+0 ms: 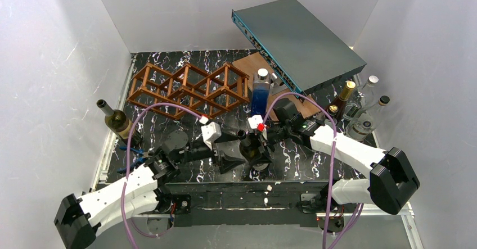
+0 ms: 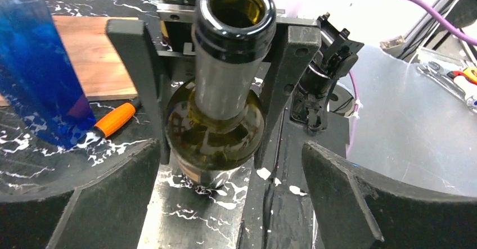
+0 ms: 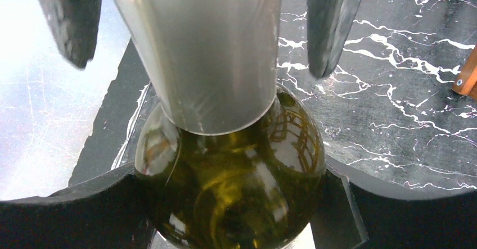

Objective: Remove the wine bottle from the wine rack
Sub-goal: Pick up the wine bottle from the wine rack.

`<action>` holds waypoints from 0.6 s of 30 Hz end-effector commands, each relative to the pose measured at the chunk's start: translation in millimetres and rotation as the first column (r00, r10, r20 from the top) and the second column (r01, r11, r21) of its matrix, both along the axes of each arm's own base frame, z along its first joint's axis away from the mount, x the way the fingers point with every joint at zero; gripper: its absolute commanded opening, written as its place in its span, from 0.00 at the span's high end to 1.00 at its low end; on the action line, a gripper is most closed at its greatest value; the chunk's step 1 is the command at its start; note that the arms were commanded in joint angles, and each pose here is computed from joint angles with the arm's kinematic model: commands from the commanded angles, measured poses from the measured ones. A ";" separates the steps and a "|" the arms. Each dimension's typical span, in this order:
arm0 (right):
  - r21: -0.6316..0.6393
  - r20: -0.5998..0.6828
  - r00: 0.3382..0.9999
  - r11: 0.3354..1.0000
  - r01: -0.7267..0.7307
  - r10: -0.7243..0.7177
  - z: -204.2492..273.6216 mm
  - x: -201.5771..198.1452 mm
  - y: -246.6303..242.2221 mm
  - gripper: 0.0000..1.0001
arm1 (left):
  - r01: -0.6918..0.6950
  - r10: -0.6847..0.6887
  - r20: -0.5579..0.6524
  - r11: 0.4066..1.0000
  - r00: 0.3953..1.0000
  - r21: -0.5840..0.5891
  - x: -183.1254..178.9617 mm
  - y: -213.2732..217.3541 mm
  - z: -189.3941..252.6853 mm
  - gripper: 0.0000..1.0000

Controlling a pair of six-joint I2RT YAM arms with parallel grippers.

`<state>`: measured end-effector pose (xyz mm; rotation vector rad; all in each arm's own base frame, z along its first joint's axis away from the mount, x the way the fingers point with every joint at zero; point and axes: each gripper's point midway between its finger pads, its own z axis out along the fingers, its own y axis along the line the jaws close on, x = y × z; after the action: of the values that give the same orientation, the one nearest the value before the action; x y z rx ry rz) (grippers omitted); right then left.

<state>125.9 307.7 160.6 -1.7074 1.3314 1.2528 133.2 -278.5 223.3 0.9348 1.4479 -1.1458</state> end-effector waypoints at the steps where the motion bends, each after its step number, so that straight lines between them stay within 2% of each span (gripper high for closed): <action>1: 0.092 0.027 0.999 0.995 -0.042 0.040 22.4 0.6 7.9 0.90 | -0.008 0.017 0.129 0.998 0.992 -0.066 9.5 -18.2 37.0 0.08; 10: 0.095 0.022 0.999 0.995 -0.040 0.038 22.5 1.4 6.1 0.88 | -0.048 0.064 0.145 0.993 0.987 -0.110 19.6 -30.8 46.1 0.18; 13: 0.095 0.021 0.999 0.995 -0.039 0.037 21.8 1.6 5.7 0.87 | -0.052 0.068 0.132 0.992 0.989 -0.118 21.1 -32.9 49.0 0.27; 15: 0.095 0.021 0.999 0.995 -0.038 0.036 21.7 1.8 5.5 0.86 | -0.057 0.071 0.118 0.991 0.990 -0.124 22.3 -34.6 50.4 0.37; 18: 0.096 0.020 0.999 0.995 -0.036 0.034 21.8 2.2 5.2 0.84 | -0.049 0.062 0.105 0.991 0.993 -0.124 22.3 -38.4 49.6 0.44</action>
<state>126.9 305.6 160.5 -1.6926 1.3446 1.2693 151.6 -311.3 244.5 0.8949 1.3653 -1.0996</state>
